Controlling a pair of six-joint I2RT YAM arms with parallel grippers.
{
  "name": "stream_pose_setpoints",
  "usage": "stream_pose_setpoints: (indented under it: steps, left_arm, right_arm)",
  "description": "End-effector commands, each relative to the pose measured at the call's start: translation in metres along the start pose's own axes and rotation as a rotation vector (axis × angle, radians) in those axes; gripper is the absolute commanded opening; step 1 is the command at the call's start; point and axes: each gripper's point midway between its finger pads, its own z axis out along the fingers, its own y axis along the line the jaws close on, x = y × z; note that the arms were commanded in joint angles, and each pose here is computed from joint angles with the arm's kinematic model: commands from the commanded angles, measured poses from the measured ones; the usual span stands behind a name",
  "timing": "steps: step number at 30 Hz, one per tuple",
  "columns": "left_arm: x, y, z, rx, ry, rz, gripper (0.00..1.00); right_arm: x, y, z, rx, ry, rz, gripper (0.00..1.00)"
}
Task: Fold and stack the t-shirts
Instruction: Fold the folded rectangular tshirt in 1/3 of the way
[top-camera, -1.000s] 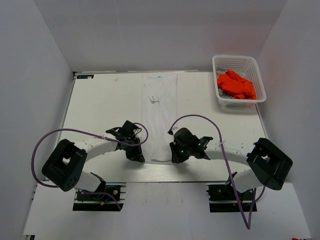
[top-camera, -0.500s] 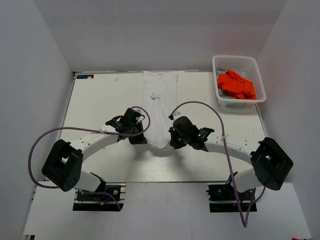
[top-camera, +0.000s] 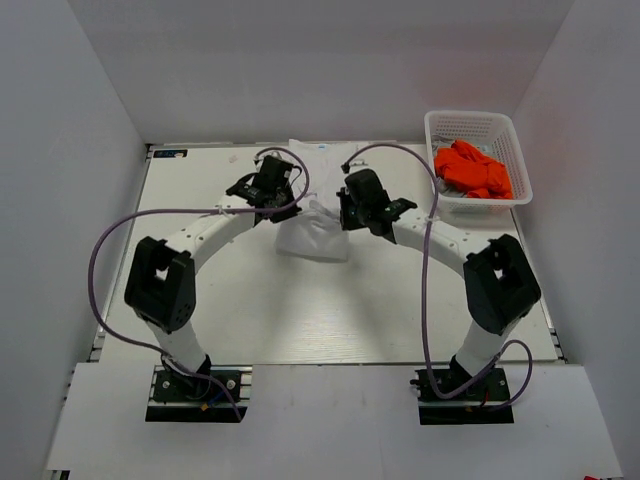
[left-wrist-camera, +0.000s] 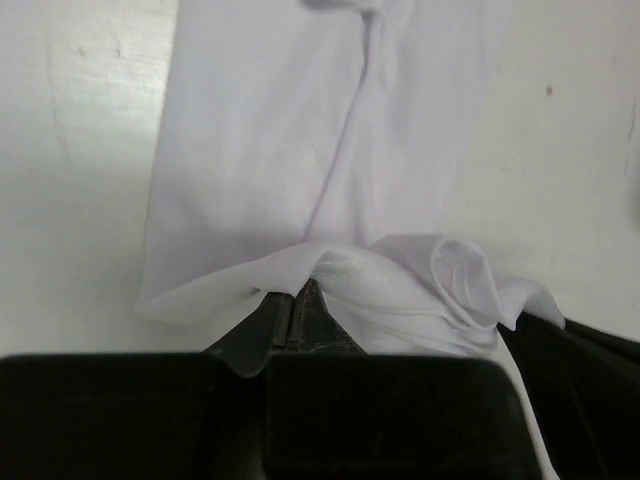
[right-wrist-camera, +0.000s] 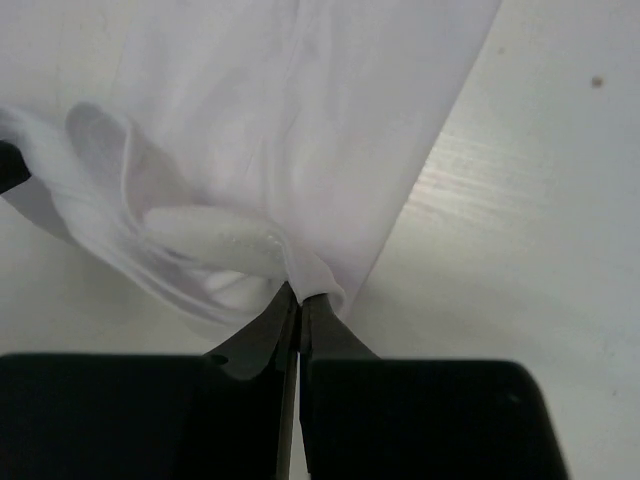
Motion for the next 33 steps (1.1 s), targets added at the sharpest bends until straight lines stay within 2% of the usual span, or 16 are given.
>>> stream_pose_setpoints:
  steps: [1, 5, 10, 18, 20, 21, 22, 23, 24, 25, 26, 27, 28, 31, 32, 33]
  left_arm:
    - [-0.044, 0.0, 0.008, -0.036, -0.091, -0.007, 0.0]
    - [-0.064, -0.003, 0.034, -0.03, -0.09, -0.008, 0.0]
    - [-0.063, -0.008, 0.07, 0.007, -0.037, 0.01, 0.0]
    - [-0.077, -0.009, 0.097, 0.028, -0.072, 0.003, 0.0]
    - [-0.079, -0.003, 0.102, 0.02, -0.074, -0.004, 0.0]
    - [-0.087, -0.003, 0.101, 0.031, -0.088, -0.014, 0.11]
    - [-0.089, -0.001, 0.102, 0.018, -0.097, -0.015, 0.39]
    - [-0.098, 0.002, 0.1, 0.01, -0.119, -0.023, 0.54]
    - [-0.107, 0.001, 0.098, 0.0, -0.146, -0.025, 0.76]
    - [-0.11, 0.007, 0.096, -0.012, -0.143, -0.032, 0.94]
    - [-0.115, 0.003, 0.092, -0.006, -0.15, -0.033, 1.0]
    - [-0.112, 0.005, 0.092, -0.015, -0.138, -0.032, 1.0]
    - [-0.104, 0.011, 0.092, -0.038, -0.105, -0.029, 1.0]
    - [-0.084, 0.02, 0.081, -0.024, -0.05, -0.032, 1.0]
    - [-0.06, 0.032, 0.085, -0.026, -0.002, -0.019, 1.0]
    - [-0.052, 0.022, 0.071, 0.023, 0.012, -0.001, 1.0]
  right_arm:
    - [-0.048, -0.007, 0.007, 0.017, -0.089, -0.045, 0.0]
    - [-0.054, -0.016, 0.037, 0.007, -0.054, -0.058, 0.0]
    - [-0.074, -0.022, 0.054, -0.012, -0.052, -0.045, 0.0]
    - [-0.065, -0.042, 0.1, -0.012, -0.005, -0.007, 0.0]
    - [-0.076, -0.046, 0.102, -0.012, -0.02, 0.01, 0.0]
    - [-0.074, -0.044, 0.105, -0.03, -0.012, 0.014, 0.26]
    - [-0.079, -0.049, 0.107, -0.031, -0.024, 0.023, 0.4]
    - [-0.082, -0.048, 0.107, -0.042, -0.031, 0.02, 0.5]
    - [-0.088, -0.052, 0.107, -0.037, -0.051, 0.021, 0.68]
    - [-0.09, -0.052, 0.107, -0.037, -0.056, 0.024, 0.75]
    - [-0.095, -0.052, 0.102, -0.038, -0.062, 0.023, 0.83]
    - [-0.093, -0.054, 0.1, -0.035, -0.057, 0.028, 0.9]
    - [-0.102, -0.045, 0.087, -0.071, -0.077, 0.028, 0.9]
    - [-0.069, -0.047, 0.079, -0.068, -0.014, 0.054, 0.9]
    - [-0.066, -0.042, 0.061, -0.091, -0.028, 0.07, 0.9]
    - [-0.039, -0.045, 0.06, -0.1, 0.024, 0.092, 0.9]
